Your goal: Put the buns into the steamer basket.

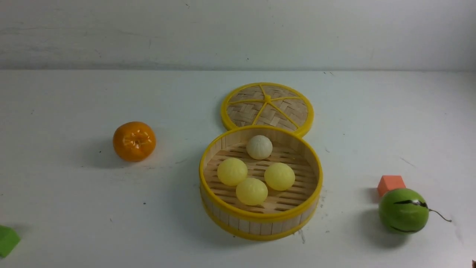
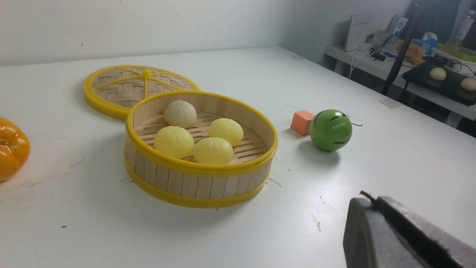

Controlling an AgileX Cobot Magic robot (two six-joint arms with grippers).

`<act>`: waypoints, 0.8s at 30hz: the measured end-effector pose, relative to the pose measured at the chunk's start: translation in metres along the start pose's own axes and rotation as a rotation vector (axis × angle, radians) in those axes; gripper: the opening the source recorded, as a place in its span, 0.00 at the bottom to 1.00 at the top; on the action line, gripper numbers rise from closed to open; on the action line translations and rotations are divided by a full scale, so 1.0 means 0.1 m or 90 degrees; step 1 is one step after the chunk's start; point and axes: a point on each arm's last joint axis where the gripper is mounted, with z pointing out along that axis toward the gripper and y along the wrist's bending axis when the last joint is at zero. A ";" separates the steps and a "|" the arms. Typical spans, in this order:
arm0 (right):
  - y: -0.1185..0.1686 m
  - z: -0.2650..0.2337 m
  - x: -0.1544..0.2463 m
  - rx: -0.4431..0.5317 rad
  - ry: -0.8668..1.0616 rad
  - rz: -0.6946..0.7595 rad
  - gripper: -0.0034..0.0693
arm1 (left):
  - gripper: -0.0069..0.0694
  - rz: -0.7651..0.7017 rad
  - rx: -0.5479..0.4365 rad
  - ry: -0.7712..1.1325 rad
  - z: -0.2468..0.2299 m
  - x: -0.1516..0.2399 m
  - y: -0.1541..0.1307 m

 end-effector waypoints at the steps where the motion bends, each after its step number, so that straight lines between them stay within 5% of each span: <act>1: 0.00 0.00 0.01 -0.001 -0.002 0.000 0.05 | 0.07 0.000 0.000 0.000 0.00 0.00 0.00; 13: -0.14 -0.10 0.21 -0.002 -0.045 -0.009 0.06 | 0.07 0.001 0.000 0.003 0.00 0.00 0.00; 24: -0.76 0.37 0.81 0.241 -0.383 -0.045 0.02 | 0.07 0.001 0.000 0.004 0.00 0.01 0.00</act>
